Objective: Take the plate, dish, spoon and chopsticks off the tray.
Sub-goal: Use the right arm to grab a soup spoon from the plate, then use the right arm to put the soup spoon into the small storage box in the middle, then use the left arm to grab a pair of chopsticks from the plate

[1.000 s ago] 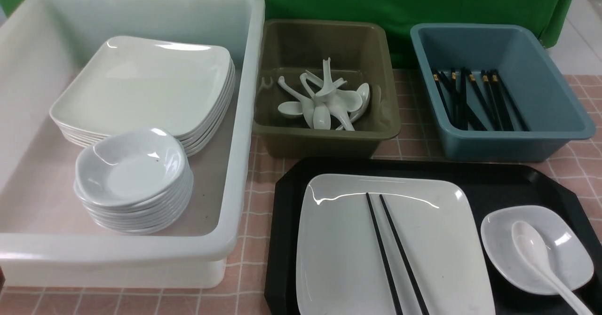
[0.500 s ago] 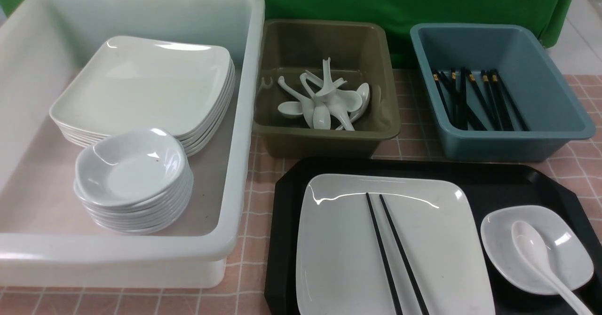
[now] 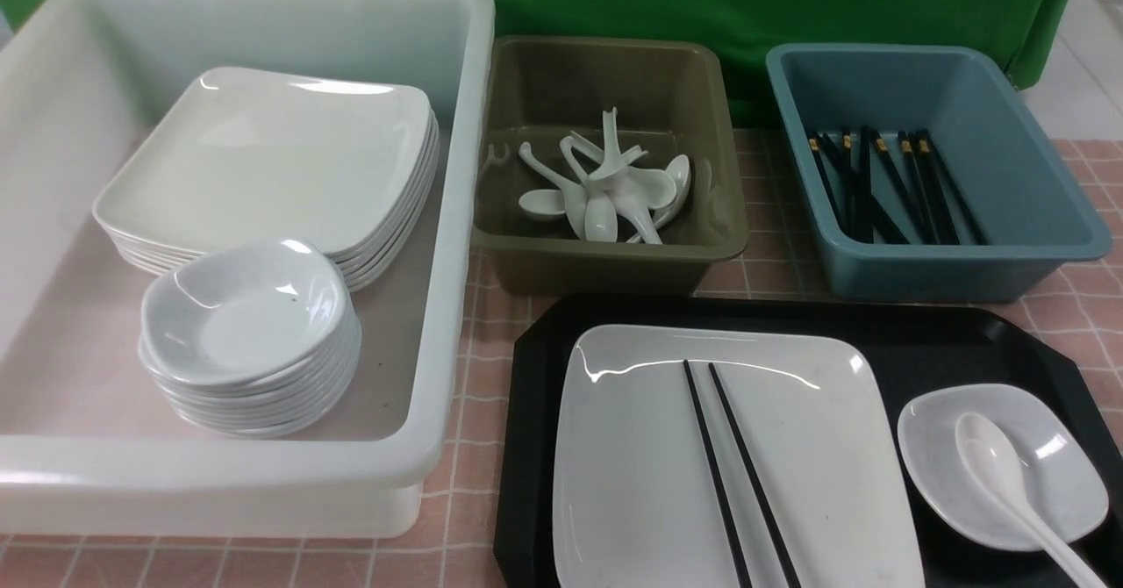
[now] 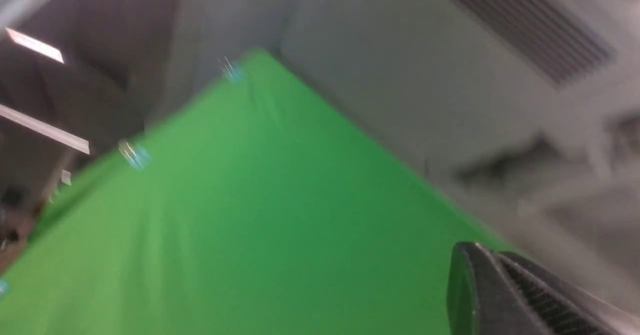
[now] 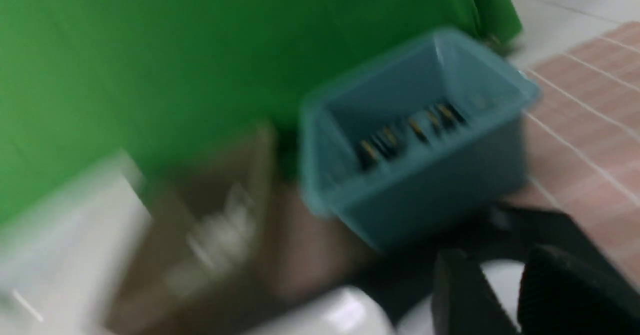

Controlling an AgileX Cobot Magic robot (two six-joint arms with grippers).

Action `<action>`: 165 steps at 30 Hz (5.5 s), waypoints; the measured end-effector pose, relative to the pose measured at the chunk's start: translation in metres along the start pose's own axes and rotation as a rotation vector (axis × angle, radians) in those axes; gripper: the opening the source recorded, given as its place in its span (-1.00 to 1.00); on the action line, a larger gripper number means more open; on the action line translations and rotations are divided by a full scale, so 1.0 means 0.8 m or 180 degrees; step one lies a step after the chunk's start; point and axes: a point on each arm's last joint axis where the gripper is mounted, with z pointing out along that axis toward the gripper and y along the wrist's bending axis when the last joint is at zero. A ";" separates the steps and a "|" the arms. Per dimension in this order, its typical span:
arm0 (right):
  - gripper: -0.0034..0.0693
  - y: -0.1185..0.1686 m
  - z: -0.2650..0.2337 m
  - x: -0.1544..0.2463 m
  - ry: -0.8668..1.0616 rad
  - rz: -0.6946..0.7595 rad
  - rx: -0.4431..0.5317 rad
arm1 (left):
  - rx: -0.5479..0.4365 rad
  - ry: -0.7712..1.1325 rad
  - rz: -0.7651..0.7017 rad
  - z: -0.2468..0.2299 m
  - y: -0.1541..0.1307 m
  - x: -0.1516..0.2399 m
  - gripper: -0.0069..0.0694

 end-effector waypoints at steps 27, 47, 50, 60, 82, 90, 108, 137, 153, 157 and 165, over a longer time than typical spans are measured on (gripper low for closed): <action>-0.82 0.127 0.081 -0.095 0.3524 -0.1824 0.0572 | 0.0806 0.5667 0.1072 0.145 -0.062 0.271 -0.85; 0.29 0.031 0.284 0.020 0.5344 -0.1557 0.1315 | 0.2529 0.5807 0.1399 0.113 -0.206 0.395 -0.83; 0.46 0.021 0.298 0.036 0.5256 -0.1571 0.1299 | 0.2529 0.5770 0.1421 0.113 -0.205 0.401 -0.83; 0.51 -0.016 0.312 0.075 0.5475 -0.1700 0.1603 | 0.2484 0.5439 0.1363 0.123 -0.210 0.407 -0.83; -0.19 0.116 0.353 -0.011 0.4433 -0.1259 0.0194 | 0.1434 0.4787 0.1474 0.224 -0.147 0.340 -0.83; -0.19 0.228 0.448 -0.003 0.3514 -0.1270 -0.0808 | 0.0614 0.4542 0.1425 0.280 -0.065 0.290 -0.83; 0.42 0.246 0.517 0.058 0.3615 -0.1206 -0.0858 | 0.0816 0.5225 0.1236 0.258 -0.062 0.290 -0.83; -0.25 0.193 0.223 -0.142 0.3631 -0.2612 0.0516 | 0.0224 0.6791 0.1587 0.079 -0.198 0.481 -0.06; -0.25 0.203 0.172 -0.191 0.2996 -0.2559 0.0429 | -0.0307 0.7137 0.1043 0.033 -0.180 0.568 0.95; -0.25 0.203 0.173 -0.191 0.2990 -0.2568 0.0420 | -0.0371 0.7138 0.1043 0.031 -0.178 0.572 0.87; -0.25 0.202 0.174 -0.189 0.2983 -0.2575 0.0411 | -0.0470 0.7100 0.1017 0.032 -0.177 0.573 0.62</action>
